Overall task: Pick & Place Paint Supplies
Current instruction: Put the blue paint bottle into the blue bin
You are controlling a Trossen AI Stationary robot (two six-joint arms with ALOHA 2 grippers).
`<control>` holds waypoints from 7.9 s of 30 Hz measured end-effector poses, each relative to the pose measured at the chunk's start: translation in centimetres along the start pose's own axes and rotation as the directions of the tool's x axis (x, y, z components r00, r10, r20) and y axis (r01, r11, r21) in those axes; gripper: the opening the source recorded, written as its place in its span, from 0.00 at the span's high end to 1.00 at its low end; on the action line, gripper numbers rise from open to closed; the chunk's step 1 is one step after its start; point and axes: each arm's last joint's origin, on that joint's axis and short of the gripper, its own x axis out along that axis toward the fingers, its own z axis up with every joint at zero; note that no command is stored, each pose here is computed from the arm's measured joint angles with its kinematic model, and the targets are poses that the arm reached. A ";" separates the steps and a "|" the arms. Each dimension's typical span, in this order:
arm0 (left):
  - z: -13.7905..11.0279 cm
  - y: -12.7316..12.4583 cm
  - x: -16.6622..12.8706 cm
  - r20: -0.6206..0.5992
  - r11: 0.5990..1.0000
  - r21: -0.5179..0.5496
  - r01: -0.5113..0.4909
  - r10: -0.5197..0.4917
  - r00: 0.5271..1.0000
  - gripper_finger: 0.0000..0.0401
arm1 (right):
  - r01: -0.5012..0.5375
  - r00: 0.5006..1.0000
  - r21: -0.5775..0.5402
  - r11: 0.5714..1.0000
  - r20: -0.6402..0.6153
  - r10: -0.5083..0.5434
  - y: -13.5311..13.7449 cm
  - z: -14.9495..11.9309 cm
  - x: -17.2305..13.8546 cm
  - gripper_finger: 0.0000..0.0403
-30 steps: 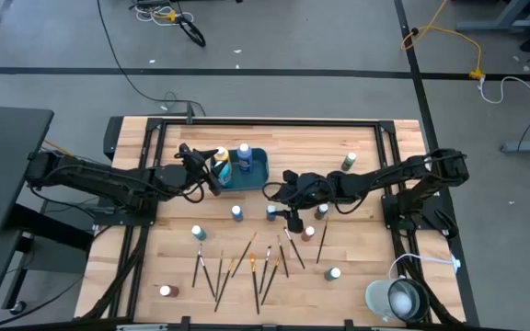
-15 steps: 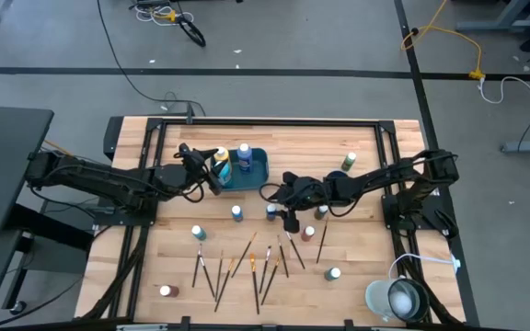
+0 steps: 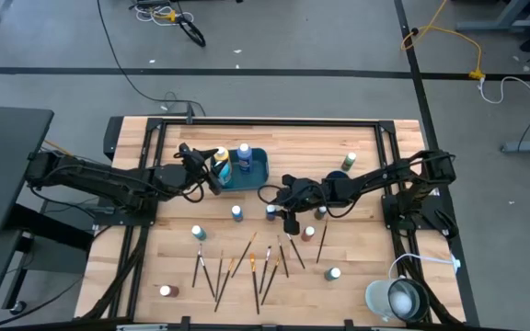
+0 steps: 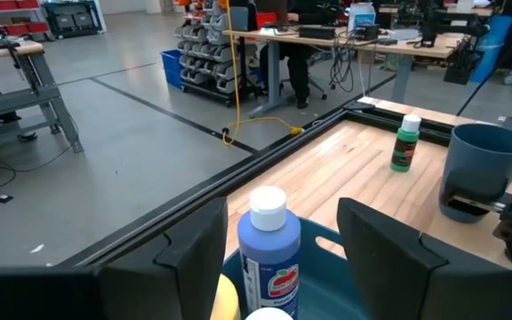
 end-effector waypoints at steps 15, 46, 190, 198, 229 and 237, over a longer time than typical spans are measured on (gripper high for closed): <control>0.0 0.0 0.0 0.000 1.000 0.014 0.000 0.000 1.000 0.45 | -0.006 0.993 0.017 1.000 0.118 0.004 0.1 2.8 -1.8 0.71; 0.9 -0.2 0.0 0.071 0.999 0.002 0.044 -0.044 0.997 0.45 | 0.283 0.944 0.050 0.958 0.159 -0.287 -10.8 6.4 -1.6 0.70; -7.9 -6.0 0.9 -0.438 0.865 -0.023 0.502 -0.460 0.773 0.68 | -0.034 0.999 -0.111 0.993 -0.028 0.031 1.8 6.1 -2.1 0.51; -7.5 -6.2 1.0 -0.395 0.866 -0.086 0.493 -0.484 0.781 0.68 | -0.034 0.999 -0.111 0.993 -0.028 0.031 1.8 6.1 -2.1 0.51; -3.2 -4.1 5.0 -0.168 0.990 0.026 0.141 -0.135 0.977 0.68 | -0.033 0.999 -0.139 0.990 -0.008 0.032 1.8 6.3 -2.1 0.51; -3.9 -3.1 5.5 -0.250 0.990 0.076 0.122 -0.100 0.963 0.68 | -0.028 1.000 -0.137 0.990 0.001 0.029 1.7 6.4 -2.1 0.51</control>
